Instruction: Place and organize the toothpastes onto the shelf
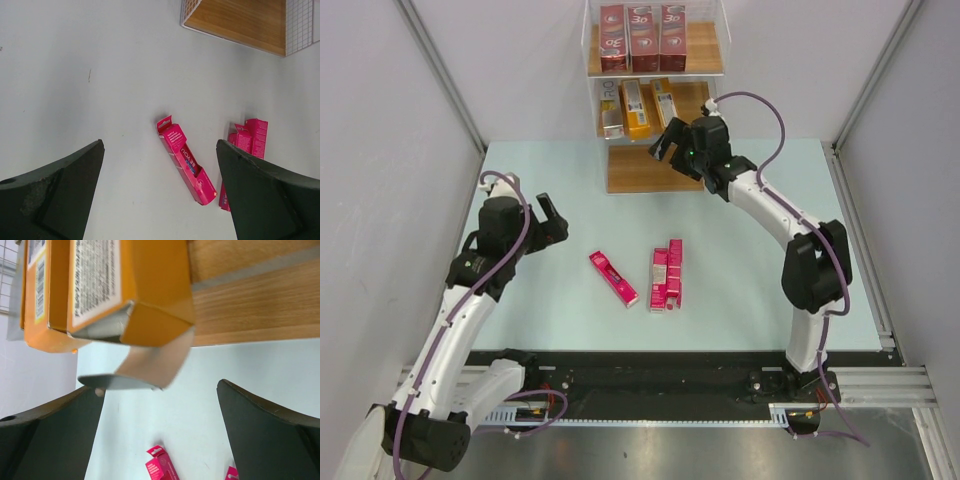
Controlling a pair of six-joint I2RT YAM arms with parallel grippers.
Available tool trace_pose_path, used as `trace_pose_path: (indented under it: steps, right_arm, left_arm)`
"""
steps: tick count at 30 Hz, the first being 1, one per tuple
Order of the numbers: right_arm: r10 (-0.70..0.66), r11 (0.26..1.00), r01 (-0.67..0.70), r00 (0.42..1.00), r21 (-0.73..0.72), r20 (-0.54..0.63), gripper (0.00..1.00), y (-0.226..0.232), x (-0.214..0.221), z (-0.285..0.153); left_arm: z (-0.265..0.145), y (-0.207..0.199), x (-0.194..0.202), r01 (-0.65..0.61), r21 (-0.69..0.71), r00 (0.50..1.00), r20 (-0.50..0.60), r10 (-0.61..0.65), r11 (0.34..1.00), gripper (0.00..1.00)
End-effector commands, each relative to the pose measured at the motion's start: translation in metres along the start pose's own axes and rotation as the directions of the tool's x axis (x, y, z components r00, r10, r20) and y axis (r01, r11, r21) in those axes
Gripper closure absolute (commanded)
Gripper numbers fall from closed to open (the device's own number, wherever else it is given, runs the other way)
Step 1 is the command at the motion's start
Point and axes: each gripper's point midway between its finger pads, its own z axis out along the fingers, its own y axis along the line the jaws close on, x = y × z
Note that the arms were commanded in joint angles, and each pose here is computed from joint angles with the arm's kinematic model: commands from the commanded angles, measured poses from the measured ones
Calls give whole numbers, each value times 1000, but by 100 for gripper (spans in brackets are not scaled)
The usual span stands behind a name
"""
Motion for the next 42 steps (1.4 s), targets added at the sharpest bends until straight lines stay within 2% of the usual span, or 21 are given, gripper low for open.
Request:
trace_pose_path:
  steps: [1, 9, 12, 13, 18, 25, 33, 36, 42]
  right_arm:
    - [-21, 998, 26, 996, -52, 90, 1, 19, -30, -35]
    - [-73, 996, 77, 994, -34, 84, 0, 16, -25, -65]
    - [-135, 991, 136, 988, 1, 72, 0, 11, -14, -83]
    - [-174, 985, 174, 984, 18, 38, 0, 5, 1, -87]
    - [-275, 958, 274, 961, 82, 11, 0, -5, 22, -123]
    - [-402, 897, 415, 909, 149, -108, 2, -34, 82, -167]
    - [-573, 806, 591, 792, 30, -210, 4, -25, 170, -193]
    - [-591, 801, 598, 778, -35, -214, 5, -12, 184, -189]
    - [-644, 764, 591, 717, -258, -266, 8, 20, 247, -173]
  left_arm:
    - [-6, -5, -3, -3, 30, 1000, 24, 3, 1000, 0]
    - [-2, -15, 0, 3, 83, 1000, 6, -3, 997, 0]
    - [0, -23, 4, 5, 130, 1000, -6, -4, 992, 0]
    - [2, -23, 5, 3, 132, 1000, -7, -2, 991, 0]
    - [6, -46, 14, 24, 259, 999, -47, -13, 966, 0]
    - [14, -53, 27, 50, 302, 996, -88, -25, 952, 0]
    - [23, -48, 35, 55, 278, 993, -117, -23, 959, 0]
    - [24, -48, 34, 44, 270, 992, -125, -10, 962, 0]
    - [25, -54, 35, 49, 286, 987, -163, -2, 957, 0]
